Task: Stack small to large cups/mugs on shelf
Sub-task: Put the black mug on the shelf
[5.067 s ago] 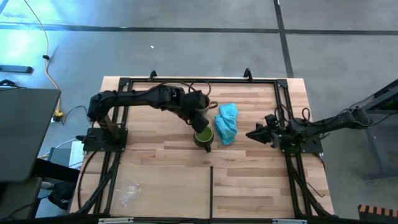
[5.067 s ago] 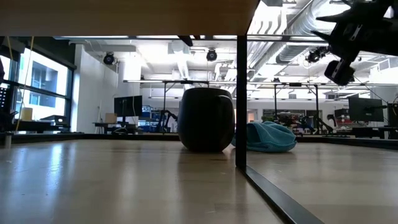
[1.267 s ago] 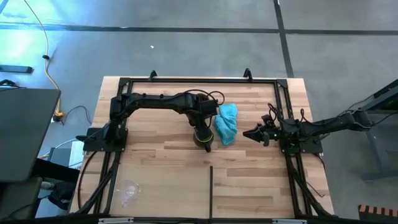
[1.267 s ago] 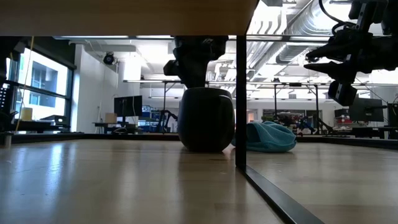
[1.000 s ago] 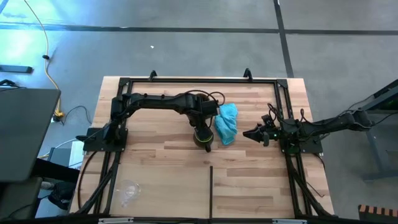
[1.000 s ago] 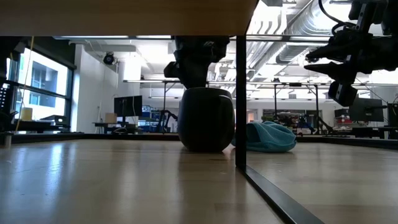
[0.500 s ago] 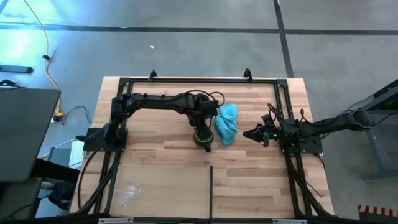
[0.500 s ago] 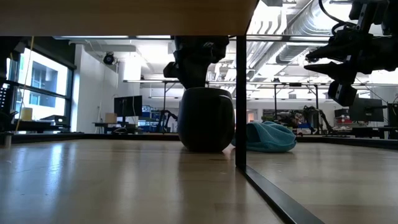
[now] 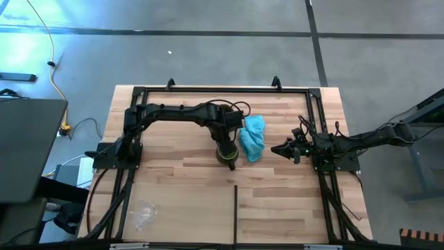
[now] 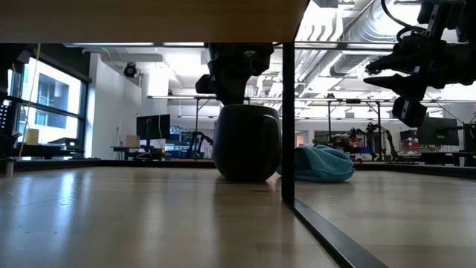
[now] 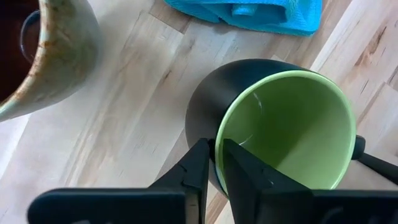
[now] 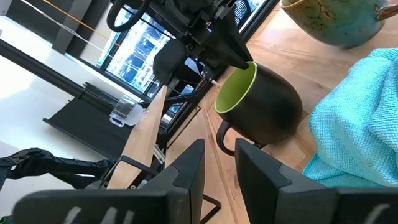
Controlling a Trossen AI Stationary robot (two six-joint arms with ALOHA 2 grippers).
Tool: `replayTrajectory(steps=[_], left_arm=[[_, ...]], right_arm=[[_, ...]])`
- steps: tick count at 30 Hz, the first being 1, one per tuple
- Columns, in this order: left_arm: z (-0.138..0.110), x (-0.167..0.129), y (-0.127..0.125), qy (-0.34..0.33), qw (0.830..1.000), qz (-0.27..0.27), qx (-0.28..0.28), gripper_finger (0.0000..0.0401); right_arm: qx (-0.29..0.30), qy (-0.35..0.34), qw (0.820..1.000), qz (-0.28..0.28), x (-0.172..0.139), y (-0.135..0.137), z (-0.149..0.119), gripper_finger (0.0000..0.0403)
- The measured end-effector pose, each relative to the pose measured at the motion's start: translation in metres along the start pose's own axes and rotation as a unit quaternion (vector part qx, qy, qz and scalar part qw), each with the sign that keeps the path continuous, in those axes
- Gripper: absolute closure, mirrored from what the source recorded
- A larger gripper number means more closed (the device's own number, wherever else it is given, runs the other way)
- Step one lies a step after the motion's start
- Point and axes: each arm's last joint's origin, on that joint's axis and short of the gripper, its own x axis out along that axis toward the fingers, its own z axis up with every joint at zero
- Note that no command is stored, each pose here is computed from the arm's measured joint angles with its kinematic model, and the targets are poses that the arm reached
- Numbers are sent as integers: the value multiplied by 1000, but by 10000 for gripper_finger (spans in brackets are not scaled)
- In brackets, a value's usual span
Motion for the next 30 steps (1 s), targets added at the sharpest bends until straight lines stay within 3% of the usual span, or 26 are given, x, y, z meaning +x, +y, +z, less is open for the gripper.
replayTrajectory(steps=[30], left_arm=[[1, 0, 0, -14, 1000, 18, 11, 366]], right_arm=[[-12, 0, 1000, 0, 0, 0, 0, 322]])
